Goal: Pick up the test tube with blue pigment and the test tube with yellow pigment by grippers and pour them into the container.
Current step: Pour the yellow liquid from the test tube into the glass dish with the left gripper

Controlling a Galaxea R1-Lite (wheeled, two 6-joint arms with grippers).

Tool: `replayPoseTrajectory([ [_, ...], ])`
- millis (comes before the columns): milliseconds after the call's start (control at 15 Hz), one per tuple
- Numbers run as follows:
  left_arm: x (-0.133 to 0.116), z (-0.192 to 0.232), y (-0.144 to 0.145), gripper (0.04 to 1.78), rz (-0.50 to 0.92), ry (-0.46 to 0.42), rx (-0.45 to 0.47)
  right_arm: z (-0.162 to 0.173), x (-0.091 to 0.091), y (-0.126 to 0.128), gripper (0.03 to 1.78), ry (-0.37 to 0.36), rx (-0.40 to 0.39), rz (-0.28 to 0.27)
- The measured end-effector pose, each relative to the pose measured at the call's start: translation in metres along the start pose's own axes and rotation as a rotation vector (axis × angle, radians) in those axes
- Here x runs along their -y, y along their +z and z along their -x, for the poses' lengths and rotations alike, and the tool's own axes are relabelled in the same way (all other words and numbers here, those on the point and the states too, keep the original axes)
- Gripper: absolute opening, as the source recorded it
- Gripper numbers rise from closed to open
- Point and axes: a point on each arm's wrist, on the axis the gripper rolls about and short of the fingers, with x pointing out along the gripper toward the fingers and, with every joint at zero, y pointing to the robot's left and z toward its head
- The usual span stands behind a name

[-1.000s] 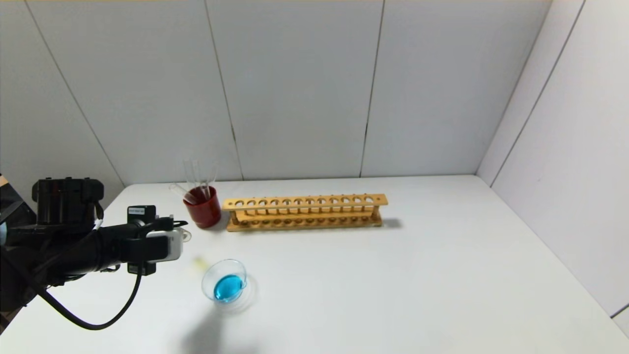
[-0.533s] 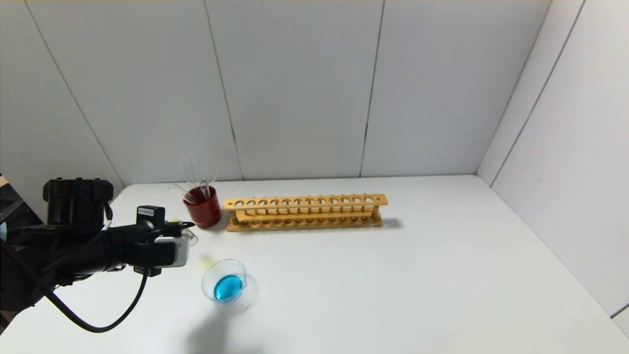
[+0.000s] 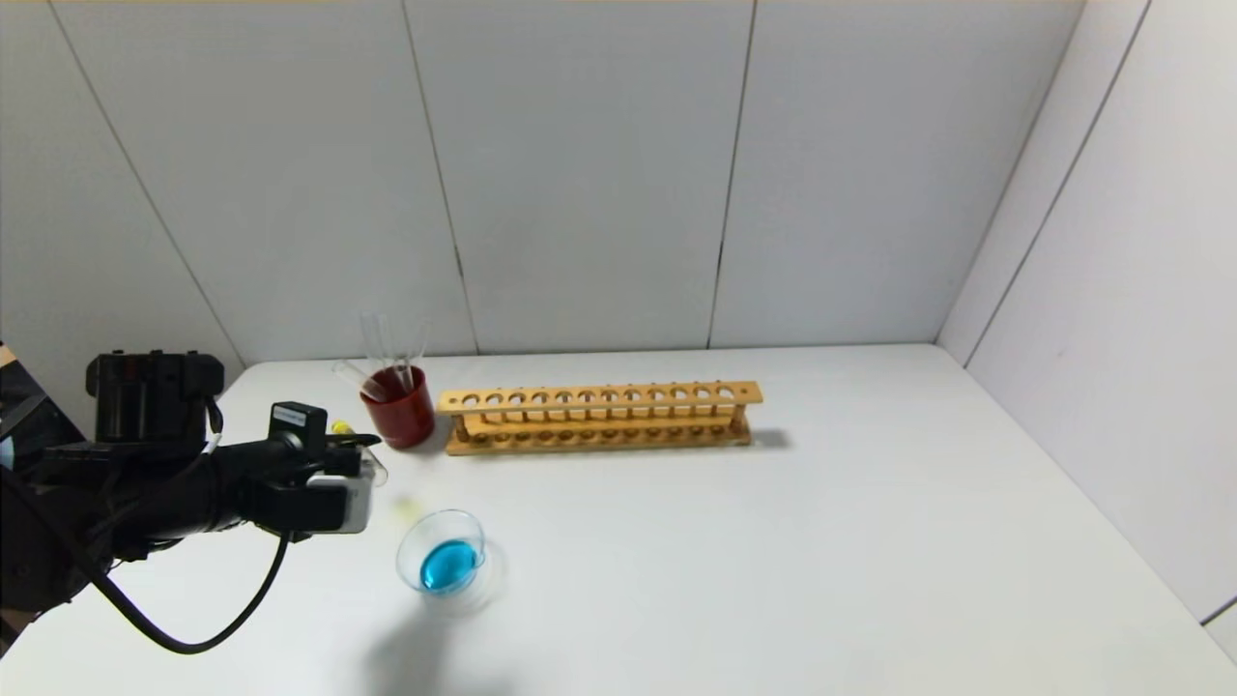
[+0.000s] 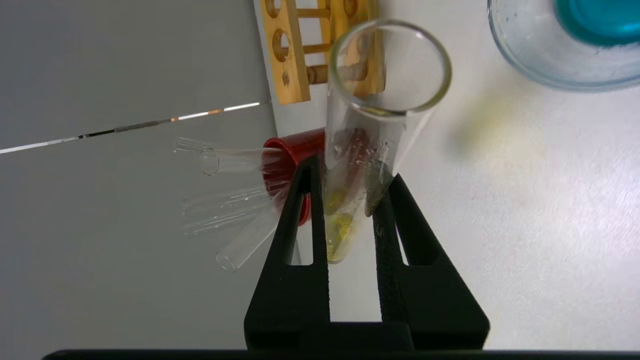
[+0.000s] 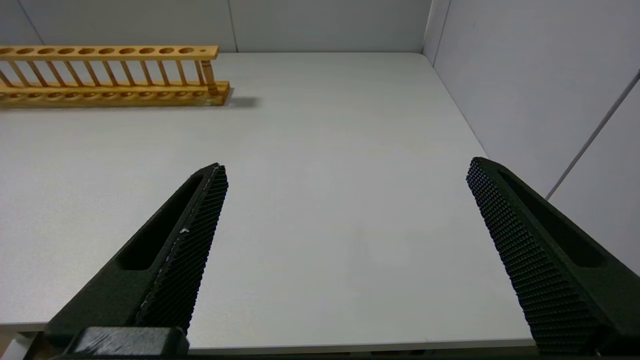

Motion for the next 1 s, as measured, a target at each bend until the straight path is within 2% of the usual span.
replayPoseTrajectory([
  [267, 0.001, -0.002, -0.001, 0.31, -0.034, -0.009, -0.017, 0.0, 0.0, 0.0, 1.75, 0.0, 0.0, 0.0],
  [533, 0.001, -0.007, 0.003, 0.31, -0.059, -0.012, 0.006, 0.0, 0.0, 0.0, 1.75, 0.0, 0.0, 0.0],
  [733, -0.004, -0.01, 0.003, 0.31, -0.135, 0.019, 0.017, 0.0, 0.0, 0.0, 1.75, 0.0, 0.0, 0.0],
  [1000, 0.0, -0.013, 0.003, 0.31, -0.147, 0.003, 0.017, 0.0, 0.0, 0.0, 1.75, 0.0, 0.0, 0.0],
])
